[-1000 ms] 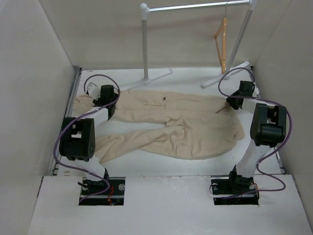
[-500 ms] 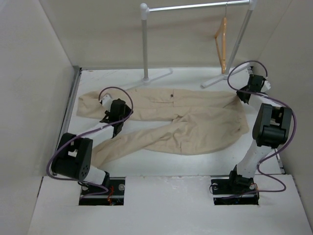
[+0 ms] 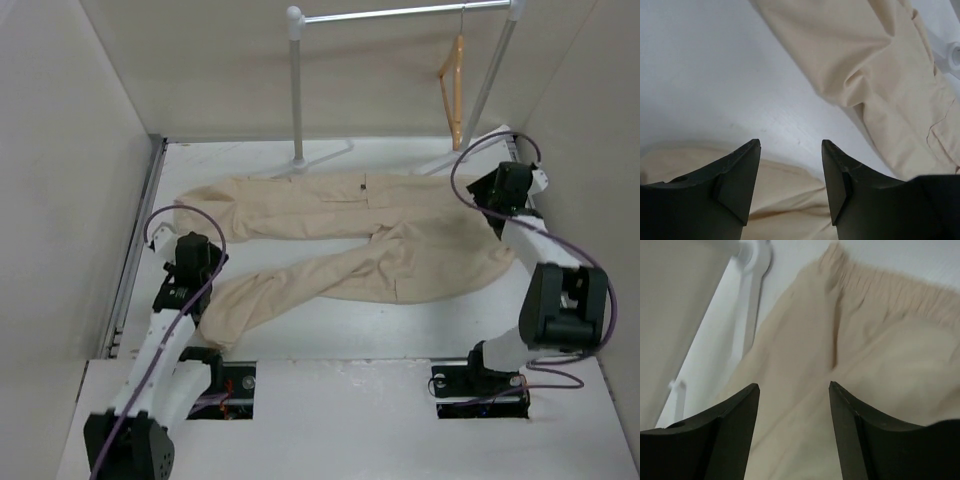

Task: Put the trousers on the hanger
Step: Flatten out the trousers at the center of the board, then fold the trousers at the center of the board.

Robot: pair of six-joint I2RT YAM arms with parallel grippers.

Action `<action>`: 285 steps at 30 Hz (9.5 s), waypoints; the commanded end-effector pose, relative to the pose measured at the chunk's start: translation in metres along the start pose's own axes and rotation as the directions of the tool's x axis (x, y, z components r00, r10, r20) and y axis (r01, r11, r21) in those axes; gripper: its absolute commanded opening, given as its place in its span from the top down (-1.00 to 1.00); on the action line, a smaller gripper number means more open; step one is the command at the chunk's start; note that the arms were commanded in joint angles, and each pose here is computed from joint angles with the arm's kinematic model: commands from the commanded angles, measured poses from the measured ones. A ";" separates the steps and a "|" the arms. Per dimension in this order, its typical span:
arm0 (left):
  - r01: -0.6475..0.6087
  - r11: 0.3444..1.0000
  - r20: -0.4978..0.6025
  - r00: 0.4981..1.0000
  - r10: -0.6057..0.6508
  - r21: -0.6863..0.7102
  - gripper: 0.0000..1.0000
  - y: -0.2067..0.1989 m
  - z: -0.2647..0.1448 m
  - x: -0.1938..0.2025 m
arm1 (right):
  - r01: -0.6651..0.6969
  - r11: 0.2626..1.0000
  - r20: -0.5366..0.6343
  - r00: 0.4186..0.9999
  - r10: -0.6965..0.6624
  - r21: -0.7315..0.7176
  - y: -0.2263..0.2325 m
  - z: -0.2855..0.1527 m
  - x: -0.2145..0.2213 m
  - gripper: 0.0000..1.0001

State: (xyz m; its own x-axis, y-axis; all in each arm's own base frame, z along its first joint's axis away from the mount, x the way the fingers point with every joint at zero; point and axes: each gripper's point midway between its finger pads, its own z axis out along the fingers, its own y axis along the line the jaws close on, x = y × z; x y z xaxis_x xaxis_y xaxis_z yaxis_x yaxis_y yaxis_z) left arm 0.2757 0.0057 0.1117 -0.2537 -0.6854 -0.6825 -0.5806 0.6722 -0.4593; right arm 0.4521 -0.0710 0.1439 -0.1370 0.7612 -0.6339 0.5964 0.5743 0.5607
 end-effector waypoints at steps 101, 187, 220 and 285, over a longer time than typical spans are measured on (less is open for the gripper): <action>-0.223 0.956 -0.183 0.949 0.258 0.193 0.92 -0.123 -0.034 -0.007 | 0.221 0.791 -0.088 0.941 -0.326 -0.571 0.089 -0.189 0.135 -0.29; 0.070 0.977 0.064 0.996 -0.058 -0.204 0.08 0.041 0.011 -0.040 | 0.289 0.689 -0.157 0.847 -0.507 -0.665 0.046 -0.231 0.216 -0.05; 0.138 0.940 0.163 0.983 -0.090 -0.312 -0.02 0.027 0.098 -0.074 | 0.242 0.864 -0.073 0.950 -0.304 -0.441 -0.015 -0.217 0.142 0.09; 0.003 1.000 -0.104 0.995 -0.003 -0.004 -0.02 0.043 -0.009 0.068 | -0.178 0.963 0.097 0.982 0.161 0.202 -0.157 -0.079 0.056 0.80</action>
State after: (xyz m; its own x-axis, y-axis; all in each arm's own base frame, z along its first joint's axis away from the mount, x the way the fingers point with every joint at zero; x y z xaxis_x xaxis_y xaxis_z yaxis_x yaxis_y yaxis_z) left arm 0.2324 -0.0352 0.0434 -0.3657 -0.7038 -0.6090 -0.5187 0.6974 -0.4945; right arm 0.2748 -0.0922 0.0352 -0.0481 0.8237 -0.5650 0.8109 0.3625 0.4595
